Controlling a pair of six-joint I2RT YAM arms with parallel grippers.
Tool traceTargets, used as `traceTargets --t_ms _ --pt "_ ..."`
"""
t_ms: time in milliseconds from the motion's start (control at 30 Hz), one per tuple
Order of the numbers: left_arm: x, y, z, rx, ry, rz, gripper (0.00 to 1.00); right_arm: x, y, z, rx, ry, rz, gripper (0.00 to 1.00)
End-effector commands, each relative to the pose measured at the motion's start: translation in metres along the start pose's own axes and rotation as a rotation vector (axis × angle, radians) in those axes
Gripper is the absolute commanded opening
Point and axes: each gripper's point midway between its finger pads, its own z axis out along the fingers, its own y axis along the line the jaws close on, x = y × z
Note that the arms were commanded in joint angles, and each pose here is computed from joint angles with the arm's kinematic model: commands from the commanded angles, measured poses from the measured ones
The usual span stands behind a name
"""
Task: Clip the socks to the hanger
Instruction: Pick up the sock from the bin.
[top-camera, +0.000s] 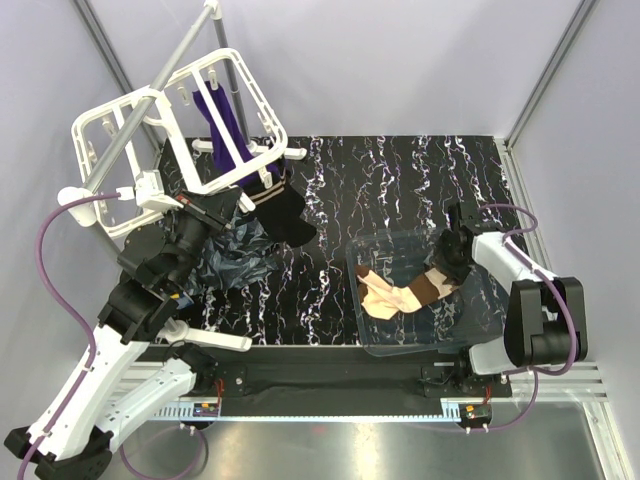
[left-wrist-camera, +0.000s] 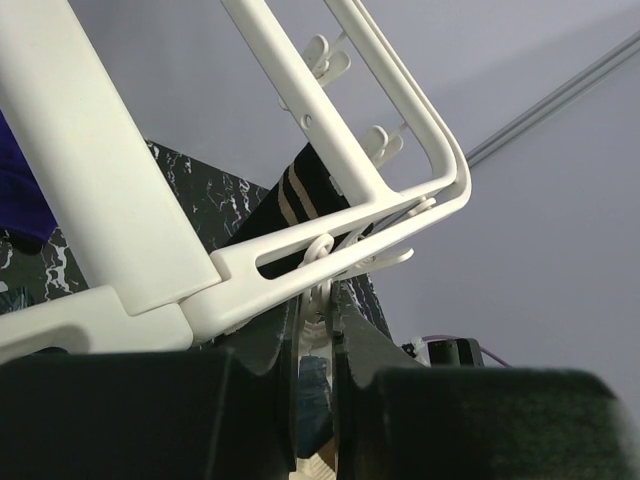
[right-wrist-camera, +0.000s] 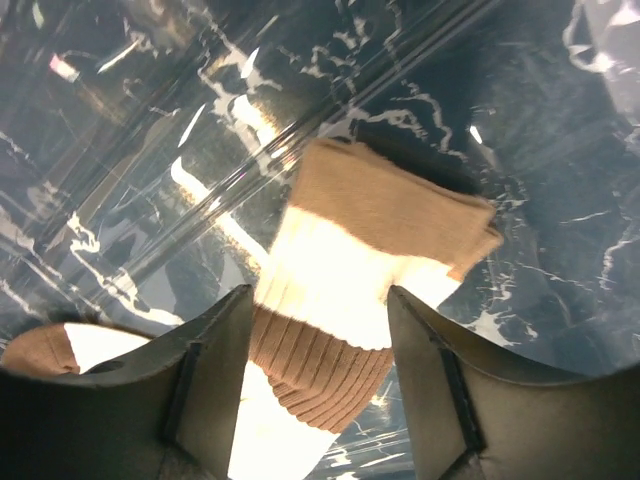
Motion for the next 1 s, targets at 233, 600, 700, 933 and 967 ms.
traceTargets --t_ms 233,600,700,933,967 --pt "0.015 -0.016 -0.003 0.087 0.073 -0.040 0.00 -0.024 -0.007 0.000 0.085 -0.077 0.030 0.47" --pt "0.015 -0.016 -0.005 0.088 0.074 -0.036 0.00 -0.014 -0.008 0.016 0.081 -0.038 0.062 0.37" --pt "0.015 -0.016 -0.004 0.087 0.075 -0.037 0.00 -0.015 -0.010 0.020 0.085 -0.034 0.076 0.29" --pt "0.017 -0.017 -0.003 0.088 0.083 -0.035 0.00 -0.014 -0.013 0.029 0.062 -0.004 0.100 0.22" --pt "0.016 -0.017 -0.003 0.090 0.081 -0.035 0.00 -0.014 -0.013 0.030 0.051 0.001 0.104 0.19"
